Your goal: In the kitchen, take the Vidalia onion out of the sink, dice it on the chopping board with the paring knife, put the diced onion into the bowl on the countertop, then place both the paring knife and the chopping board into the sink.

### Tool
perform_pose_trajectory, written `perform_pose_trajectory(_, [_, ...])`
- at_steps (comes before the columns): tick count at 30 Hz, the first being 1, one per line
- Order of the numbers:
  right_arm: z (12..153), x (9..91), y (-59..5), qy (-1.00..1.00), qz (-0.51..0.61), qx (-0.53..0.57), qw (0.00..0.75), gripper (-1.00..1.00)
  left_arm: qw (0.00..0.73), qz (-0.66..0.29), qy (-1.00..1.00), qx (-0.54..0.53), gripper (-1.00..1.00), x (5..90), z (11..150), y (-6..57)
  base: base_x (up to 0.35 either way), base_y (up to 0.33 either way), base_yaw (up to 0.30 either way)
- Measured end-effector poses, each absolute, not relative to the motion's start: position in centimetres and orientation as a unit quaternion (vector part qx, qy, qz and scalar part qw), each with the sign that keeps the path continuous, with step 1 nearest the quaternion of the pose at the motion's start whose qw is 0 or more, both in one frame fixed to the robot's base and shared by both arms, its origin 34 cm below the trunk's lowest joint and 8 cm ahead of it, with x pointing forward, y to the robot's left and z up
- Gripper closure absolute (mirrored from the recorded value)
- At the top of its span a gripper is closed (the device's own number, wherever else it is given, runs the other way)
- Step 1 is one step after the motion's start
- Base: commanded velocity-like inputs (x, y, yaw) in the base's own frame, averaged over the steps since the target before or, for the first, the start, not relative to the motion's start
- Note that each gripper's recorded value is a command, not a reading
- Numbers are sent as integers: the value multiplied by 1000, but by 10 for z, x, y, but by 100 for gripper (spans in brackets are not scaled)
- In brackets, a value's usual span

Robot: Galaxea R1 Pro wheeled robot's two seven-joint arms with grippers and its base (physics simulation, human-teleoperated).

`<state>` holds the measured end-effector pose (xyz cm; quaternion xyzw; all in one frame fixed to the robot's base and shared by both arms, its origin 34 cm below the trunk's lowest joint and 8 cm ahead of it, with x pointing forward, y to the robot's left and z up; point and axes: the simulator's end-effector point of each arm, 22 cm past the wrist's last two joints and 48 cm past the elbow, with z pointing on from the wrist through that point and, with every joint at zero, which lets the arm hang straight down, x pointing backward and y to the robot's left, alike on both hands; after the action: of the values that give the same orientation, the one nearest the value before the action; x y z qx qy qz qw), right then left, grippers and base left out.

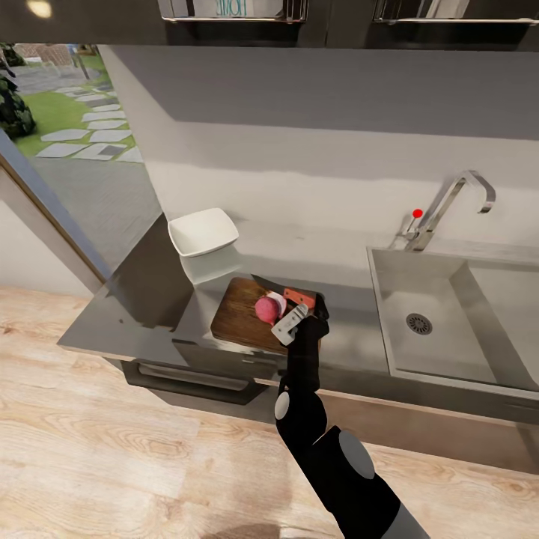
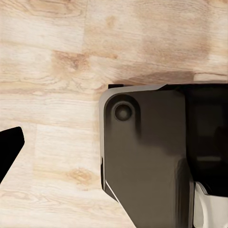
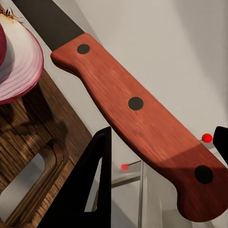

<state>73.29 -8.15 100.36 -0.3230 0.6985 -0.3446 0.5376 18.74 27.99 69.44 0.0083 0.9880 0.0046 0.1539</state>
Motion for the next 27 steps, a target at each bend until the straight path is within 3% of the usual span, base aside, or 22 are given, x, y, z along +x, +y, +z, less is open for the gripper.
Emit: perform_pose_trajectory(27, [1004,733,-82,698,-346,-323,538,100,154,5,988,8,-100,188,695,280,0,0,0])
